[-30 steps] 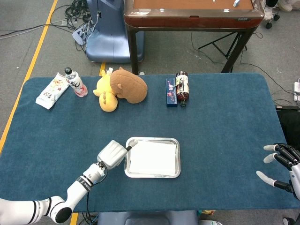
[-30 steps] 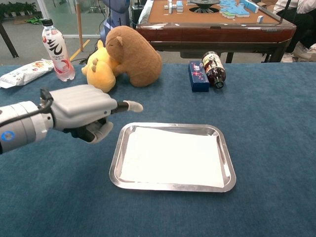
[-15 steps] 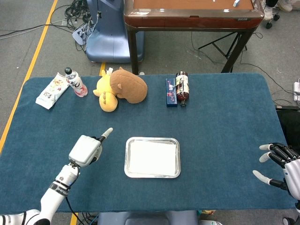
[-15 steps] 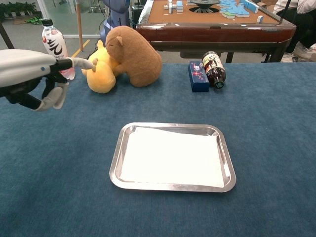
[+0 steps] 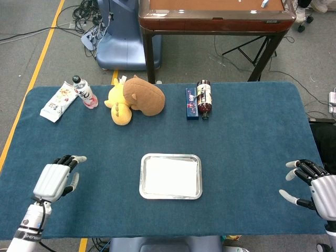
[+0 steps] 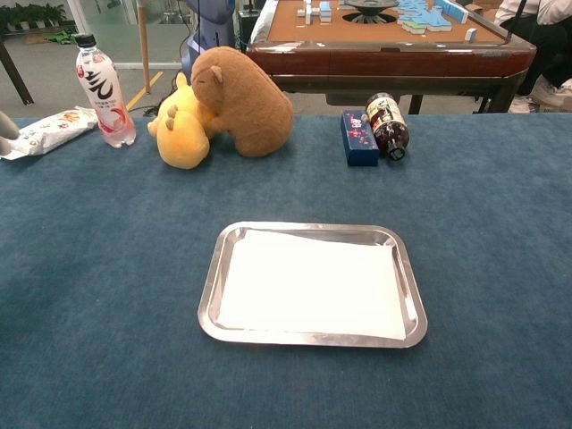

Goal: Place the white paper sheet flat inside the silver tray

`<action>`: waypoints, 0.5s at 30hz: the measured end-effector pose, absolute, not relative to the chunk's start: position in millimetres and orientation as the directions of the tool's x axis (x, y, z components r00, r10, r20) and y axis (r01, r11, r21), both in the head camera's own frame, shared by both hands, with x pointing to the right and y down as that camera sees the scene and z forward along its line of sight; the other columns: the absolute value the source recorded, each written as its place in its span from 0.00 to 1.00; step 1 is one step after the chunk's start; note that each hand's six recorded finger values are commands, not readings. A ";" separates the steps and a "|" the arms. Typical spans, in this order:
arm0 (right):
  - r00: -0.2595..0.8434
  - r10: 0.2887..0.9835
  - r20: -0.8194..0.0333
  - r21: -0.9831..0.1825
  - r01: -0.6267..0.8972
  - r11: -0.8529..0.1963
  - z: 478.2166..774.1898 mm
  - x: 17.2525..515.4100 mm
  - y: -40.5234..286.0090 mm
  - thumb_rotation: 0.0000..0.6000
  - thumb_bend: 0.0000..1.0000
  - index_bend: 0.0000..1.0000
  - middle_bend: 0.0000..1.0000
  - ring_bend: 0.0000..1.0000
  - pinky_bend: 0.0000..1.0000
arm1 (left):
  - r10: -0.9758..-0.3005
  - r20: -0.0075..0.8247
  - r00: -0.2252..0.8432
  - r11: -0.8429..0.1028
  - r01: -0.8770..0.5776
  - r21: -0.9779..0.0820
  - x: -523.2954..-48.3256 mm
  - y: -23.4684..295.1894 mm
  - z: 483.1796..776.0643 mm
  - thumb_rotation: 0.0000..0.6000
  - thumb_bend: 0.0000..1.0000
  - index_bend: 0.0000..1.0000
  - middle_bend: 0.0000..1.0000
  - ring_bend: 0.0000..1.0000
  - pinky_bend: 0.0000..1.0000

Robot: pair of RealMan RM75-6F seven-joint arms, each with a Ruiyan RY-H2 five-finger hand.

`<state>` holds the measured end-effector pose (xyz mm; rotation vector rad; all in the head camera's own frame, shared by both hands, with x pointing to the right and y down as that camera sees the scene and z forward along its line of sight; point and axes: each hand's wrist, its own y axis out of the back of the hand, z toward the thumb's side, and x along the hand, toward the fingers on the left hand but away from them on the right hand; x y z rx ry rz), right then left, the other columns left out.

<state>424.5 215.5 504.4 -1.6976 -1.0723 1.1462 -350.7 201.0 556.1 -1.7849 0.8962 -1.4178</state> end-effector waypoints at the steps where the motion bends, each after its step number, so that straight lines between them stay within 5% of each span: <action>1: 0.229 0.935 -0.272 -0.926 0.201 -0.318 505.8 423.7 215.5 1.00 0.06 0.55 0.38 0.28 0.44 | -0.846 0.509 0.161 -0.528 -0.107 -0.843 -355.7 204.2 552.5 1.00 0.56 0.27 0.30 0.22 0.30; 15: 0.225 0.923 -0.313 -0.920 0.167 -0.353 521.3 417.7 214.9 1.00 0.06 0.55 0.38 0.28 0.44 | -0.887 0.462 0.028 -0.462 -0.114 -0.880 -416.0 249.4 528.1 1.00 0.51 0.27 0.30 0.22 0.28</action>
